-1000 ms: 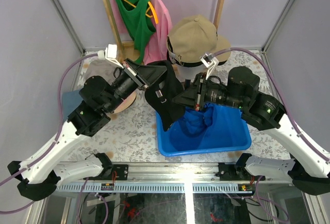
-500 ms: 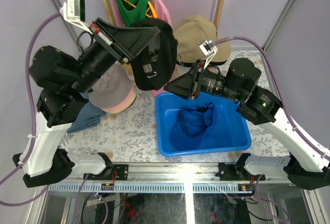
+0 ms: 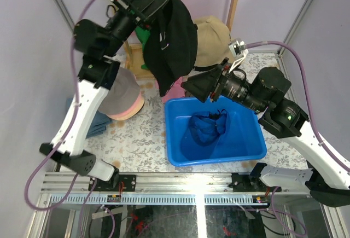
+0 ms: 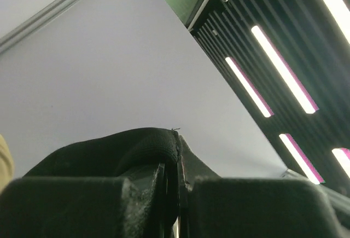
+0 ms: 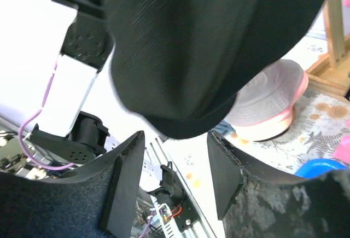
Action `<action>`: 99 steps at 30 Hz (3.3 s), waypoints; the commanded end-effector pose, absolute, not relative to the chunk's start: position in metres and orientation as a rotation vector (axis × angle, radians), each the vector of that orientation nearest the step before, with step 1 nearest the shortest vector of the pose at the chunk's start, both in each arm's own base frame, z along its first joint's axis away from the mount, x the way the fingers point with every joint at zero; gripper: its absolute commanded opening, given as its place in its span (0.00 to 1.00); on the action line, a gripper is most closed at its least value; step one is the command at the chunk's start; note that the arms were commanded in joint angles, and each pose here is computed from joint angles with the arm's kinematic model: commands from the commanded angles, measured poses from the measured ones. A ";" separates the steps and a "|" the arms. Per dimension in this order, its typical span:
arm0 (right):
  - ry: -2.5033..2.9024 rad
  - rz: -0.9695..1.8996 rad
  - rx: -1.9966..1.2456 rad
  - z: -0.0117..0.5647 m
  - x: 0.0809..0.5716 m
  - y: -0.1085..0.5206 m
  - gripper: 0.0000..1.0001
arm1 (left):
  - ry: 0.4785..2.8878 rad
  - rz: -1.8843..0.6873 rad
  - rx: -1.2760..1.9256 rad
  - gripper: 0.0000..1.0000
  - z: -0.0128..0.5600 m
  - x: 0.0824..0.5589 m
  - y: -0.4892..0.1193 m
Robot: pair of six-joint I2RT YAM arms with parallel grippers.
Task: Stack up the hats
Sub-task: Stack the hat on the hat.
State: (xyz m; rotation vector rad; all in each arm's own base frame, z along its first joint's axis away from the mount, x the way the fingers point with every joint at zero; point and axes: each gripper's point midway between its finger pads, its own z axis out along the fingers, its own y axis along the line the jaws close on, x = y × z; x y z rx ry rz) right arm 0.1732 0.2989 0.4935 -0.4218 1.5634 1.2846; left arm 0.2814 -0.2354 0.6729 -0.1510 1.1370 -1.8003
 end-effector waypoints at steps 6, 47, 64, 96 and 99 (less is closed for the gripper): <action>1.501 1.235 -0.311 0.492 0.189 0.291 0.62 | 0.807 -2.125 0.001 0.00 0.746 0.262 -0.216; 1.165 1.912 0.076 0.562 0.252 0.323 0.81 | 0.235 -2.639 -0.232 0.00 0.792 0.265 -0.176; 1.132 2.009 0.065 0.554 0.251 0.329 0.80 | 0.099 -2.664 -0.371 0.00 0.791 0.267 -0.184; 1.023 1.943 0.022 0.591 0.230 0.255 0.08 | 0.078 -2.526 -0.291 0.00 0.760 0.287 -0.167; 1.039 1.887 0.052 0.589 0.246 0.236 0.05 | 0.122 -2.528 -0.255 0.00 0.749 0.293 -0.173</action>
